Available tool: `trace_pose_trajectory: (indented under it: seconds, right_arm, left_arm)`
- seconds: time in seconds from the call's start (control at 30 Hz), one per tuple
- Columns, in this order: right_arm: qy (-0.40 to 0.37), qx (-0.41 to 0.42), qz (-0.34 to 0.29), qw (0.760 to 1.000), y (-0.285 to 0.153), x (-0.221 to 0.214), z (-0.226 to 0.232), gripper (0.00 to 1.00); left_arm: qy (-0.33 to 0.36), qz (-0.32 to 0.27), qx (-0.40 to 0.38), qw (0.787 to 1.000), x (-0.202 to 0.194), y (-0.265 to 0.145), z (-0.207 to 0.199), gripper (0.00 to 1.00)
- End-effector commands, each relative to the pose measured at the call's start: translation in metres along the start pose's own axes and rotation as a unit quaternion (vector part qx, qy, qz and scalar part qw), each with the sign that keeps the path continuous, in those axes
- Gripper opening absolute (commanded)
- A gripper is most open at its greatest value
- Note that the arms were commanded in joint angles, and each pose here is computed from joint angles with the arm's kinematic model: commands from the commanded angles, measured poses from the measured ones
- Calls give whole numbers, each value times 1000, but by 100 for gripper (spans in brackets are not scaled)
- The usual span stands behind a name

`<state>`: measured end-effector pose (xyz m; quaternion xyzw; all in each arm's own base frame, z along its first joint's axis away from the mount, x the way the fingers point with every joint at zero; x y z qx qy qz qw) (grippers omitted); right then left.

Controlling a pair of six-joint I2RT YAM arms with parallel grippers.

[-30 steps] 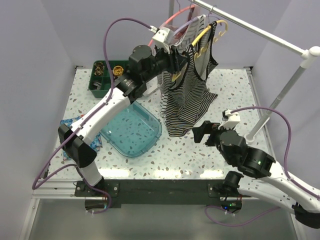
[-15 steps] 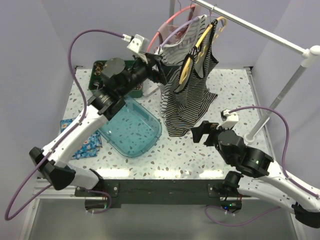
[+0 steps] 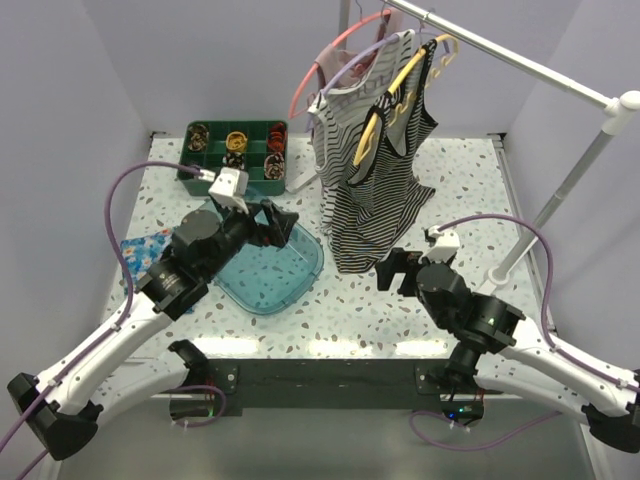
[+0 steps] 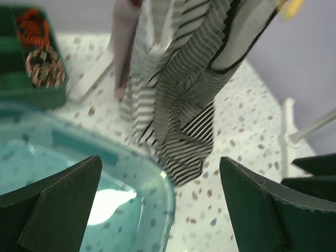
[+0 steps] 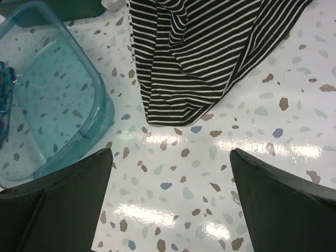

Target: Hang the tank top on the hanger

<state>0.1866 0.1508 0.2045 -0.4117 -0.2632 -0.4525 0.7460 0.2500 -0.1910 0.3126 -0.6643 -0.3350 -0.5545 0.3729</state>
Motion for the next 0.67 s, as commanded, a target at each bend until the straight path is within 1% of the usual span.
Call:
trace_pose_trajectory:
  seconds: [0.0, 0.1, 0.2, 0.47, 0.63]
  right_arm:
    - [38, 15, -16, 999, 7, 2, 12, 99]
    - [43, 11, -18, 999, 9, 0, 10, 99]
    - [47, 6, -18, 999, 10, -3, 7, 99]
    - [48, -1, -22, 999, 11, -5, 1, 99]
    - [43, -3, -26, 999, 10, -2, 2, 99]
  left_arm:
    - [-32, 84, 89, 992, -73, -14, 31, 100]
    - [-45, 105, 94, 989, -99, -19, 34, 100]
    - [-53, 111, 96, 988, -111, -22, 35, 100]
    - [-60, 121, 82, 987, -119, -19, 30, 100]
    - [-69, 114, 79, 988, -115, -18, 28, 100]
Point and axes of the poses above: each gripper's point midway between its finger pads, its own y axis out along the fingers, its own z axis along the line the jaws close on, x = y × z, the point moved 2 cm from there along -y, back along the fingers, and after that the axes turned 14 degrees about y, right-handed, at the moved point
